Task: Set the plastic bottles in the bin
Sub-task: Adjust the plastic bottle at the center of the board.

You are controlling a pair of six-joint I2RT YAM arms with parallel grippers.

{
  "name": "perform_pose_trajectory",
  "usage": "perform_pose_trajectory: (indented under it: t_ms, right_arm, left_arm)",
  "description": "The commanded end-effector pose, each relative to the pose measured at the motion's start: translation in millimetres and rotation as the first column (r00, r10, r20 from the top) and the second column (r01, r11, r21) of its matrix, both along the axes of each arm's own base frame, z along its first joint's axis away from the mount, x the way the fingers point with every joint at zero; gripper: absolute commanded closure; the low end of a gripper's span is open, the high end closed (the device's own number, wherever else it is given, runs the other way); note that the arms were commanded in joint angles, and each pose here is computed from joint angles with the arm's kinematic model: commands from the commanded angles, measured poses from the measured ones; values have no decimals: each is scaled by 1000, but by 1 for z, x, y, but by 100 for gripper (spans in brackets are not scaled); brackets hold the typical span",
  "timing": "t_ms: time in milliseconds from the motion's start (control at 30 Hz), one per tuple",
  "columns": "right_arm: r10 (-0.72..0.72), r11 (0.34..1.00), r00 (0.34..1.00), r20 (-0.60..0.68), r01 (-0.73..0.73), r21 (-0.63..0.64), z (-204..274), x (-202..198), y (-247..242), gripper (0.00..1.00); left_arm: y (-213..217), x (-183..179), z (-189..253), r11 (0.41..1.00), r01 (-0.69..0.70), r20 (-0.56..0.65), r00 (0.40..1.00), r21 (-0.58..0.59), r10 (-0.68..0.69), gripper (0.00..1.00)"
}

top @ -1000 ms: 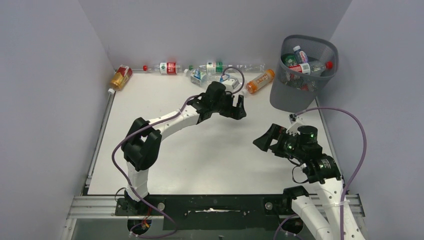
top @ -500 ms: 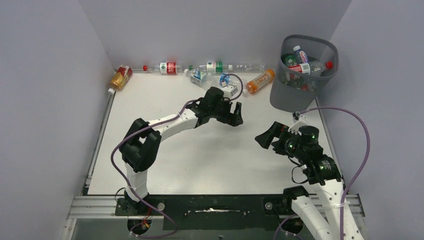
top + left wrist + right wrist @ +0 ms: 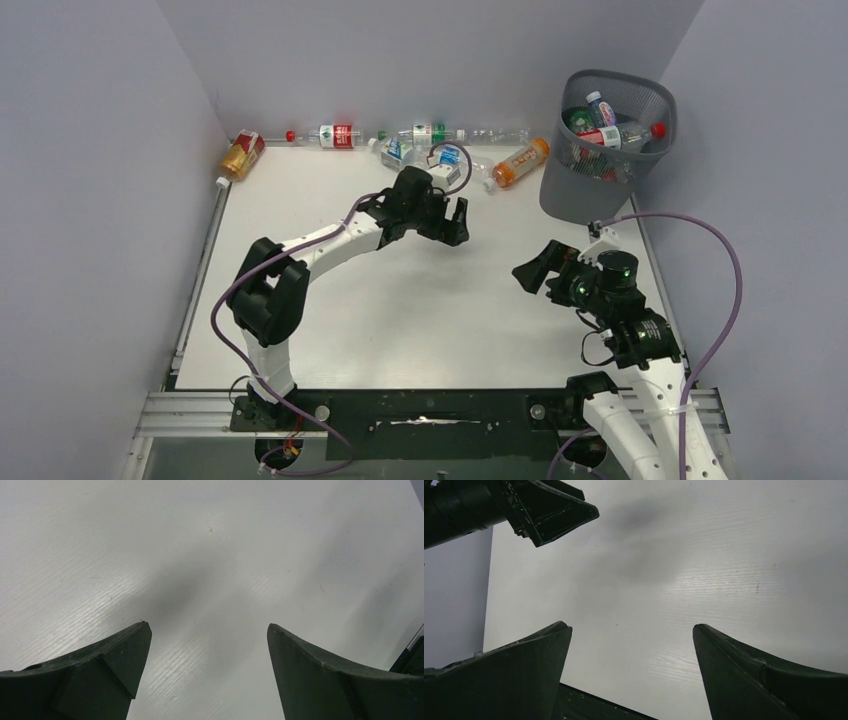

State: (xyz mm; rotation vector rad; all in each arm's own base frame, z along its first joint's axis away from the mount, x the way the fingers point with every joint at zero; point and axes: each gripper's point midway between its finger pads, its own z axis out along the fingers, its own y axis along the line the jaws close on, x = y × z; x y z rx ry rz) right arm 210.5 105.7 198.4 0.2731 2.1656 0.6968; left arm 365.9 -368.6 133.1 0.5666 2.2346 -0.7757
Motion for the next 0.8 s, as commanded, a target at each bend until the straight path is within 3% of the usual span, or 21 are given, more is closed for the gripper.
perform_pose_trajectory:
  t_ms: [0, 333, 767]
  right_arm:
    - [-1, 1000, 996, 94, 3, -28, 14, 10, -3, 2]
    - [30, 999, 997, 76, -29, -24, 5, 0, 0, 2]
    - [-15, 999, 987, 159, 21, -34, 26, -7, -11, 2]
  left_arm:
    - [-2, 11, 53, 999, -4, 114, 993, -53, 10, 12]
    - [-8, 22, 52, 998, -21, 120, 992, -54, 28, 12]
    - [-12, 60, 76, 995, -49, 323, 943, -88, 75, 12]
